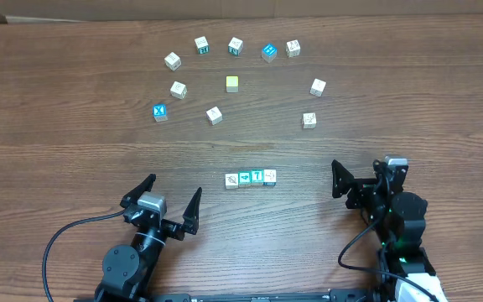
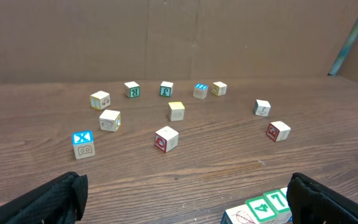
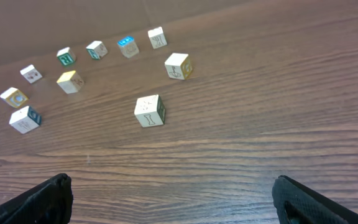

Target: Form a horizontal line

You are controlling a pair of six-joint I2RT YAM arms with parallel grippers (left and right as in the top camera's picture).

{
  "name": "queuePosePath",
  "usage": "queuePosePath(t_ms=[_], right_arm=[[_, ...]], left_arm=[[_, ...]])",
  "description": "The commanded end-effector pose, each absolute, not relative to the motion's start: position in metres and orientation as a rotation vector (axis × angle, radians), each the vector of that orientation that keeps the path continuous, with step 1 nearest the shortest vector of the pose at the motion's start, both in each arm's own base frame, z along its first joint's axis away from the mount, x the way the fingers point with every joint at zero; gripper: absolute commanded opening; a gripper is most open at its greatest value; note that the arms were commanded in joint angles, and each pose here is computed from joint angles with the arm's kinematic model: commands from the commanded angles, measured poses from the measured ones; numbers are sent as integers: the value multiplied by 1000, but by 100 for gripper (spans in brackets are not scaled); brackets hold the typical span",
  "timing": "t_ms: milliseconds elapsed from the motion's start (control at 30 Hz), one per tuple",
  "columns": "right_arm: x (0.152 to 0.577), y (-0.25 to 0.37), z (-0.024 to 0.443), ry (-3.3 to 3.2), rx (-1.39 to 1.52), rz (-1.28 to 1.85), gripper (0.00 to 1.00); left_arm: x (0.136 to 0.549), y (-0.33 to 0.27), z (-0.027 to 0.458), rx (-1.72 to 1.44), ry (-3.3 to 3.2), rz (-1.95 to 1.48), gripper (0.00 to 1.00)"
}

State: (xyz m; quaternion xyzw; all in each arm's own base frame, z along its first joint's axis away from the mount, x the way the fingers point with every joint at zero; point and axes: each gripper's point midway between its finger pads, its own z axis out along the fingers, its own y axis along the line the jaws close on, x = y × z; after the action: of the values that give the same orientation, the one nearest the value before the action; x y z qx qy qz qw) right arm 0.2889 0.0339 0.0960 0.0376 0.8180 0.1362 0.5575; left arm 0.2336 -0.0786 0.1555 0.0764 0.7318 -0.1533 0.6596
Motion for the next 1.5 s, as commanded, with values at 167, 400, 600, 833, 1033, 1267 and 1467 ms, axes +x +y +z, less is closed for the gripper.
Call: queuePosePath(t_ms=[167,400,600,833,1033,1267,1467], right_arm=[[281,34,95,1906,75,321,100],[274,32,85,1942,62,296,100],[267,30,72,2002,77,284,100],[261,29,68,2028,70,264,100],[259,28,74,2007,62,260,100],[258,28,78,1992,60,260,100],[255,28,83,1972,48,254,100]], left_arm=[[234,-77,156,184,1648,-325,100],[234,-77,156,184,1648,-325,99],[234,-77,156,184,1648,-325,100],[234,-77,156,184,1648,-325,99],[234,-77,156,184,1648,-325,100],[234,-77,156,184,1648,-325,100],[234,-77,156,184,1648,-325,100]])
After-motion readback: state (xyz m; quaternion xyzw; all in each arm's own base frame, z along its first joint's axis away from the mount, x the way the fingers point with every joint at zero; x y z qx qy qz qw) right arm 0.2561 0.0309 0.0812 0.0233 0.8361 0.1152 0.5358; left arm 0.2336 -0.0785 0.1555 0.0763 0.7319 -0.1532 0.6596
